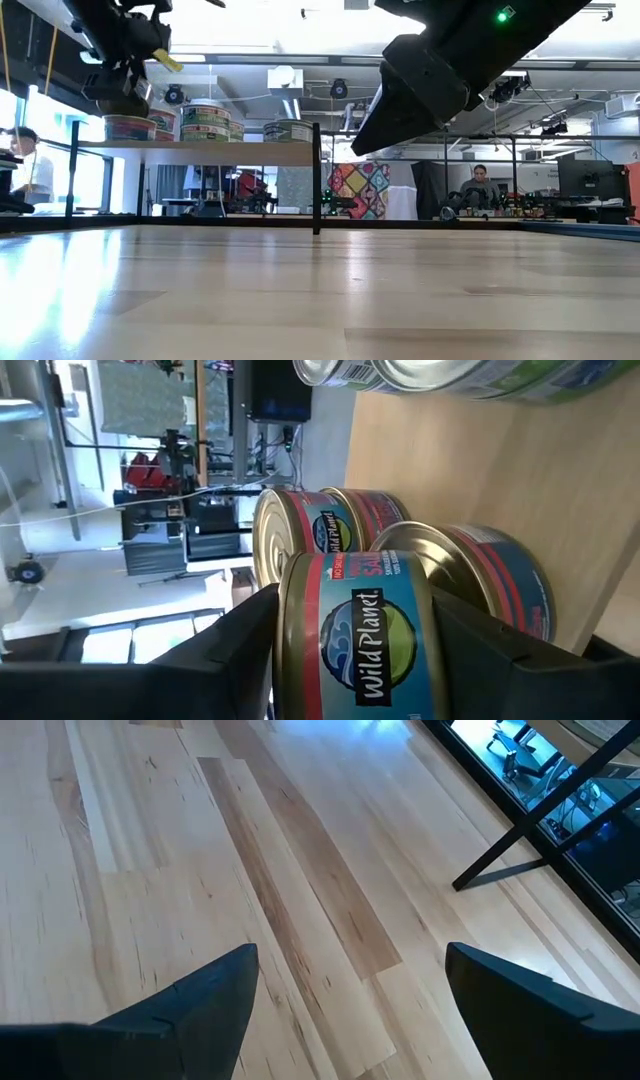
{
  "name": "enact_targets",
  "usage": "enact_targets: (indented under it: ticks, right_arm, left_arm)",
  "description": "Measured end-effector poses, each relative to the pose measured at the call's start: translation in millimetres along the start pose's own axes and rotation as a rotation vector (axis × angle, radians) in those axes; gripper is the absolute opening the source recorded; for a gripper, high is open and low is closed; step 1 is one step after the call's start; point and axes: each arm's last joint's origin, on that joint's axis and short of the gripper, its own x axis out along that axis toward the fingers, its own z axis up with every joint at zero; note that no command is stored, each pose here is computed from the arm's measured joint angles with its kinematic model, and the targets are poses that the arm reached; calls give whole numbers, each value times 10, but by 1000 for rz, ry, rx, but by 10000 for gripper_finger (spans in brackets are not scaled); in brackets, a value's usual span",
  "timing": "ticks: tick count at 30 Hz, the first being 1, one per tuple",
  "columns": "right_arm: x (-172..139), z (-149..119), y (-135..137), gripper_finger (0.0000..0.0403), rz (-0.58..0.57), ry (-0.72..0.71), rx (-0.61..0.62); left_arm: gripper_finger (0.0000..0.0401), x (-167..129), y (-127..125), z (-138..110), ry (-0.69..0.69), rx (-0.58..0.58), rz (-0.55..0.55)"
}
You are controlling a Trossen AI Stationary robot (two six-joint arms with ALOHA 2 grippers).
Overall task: Stack canned seafood by type on shelf
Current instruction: Stack the blue tuna can on top of the other blue tuna can on the shelf
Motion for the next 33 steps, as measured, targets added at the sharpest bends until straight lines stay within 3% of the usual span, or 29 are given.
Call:
enact_targets:
  ticks: [4,10,18,25,33]
  right_arm:
    - [0,0,0,313,0,0,1]
    - [0,0,0,313,0,0,1]
    - [0,-1,0,313,0,0,1]
    - [0,9,6,313,5,-6,11]
    - [0,10,7,313,5,-7,13]
  left_arm:
    - [206,50,25,26,5,0,-29]
    - [225,135,43,73,-32,-31,-169]
    - [260,226,99,86,-17,-7,-160]
    - [260,276,123,65,-8,87,-180]
    - [277,339,154,31,12,81,-209]
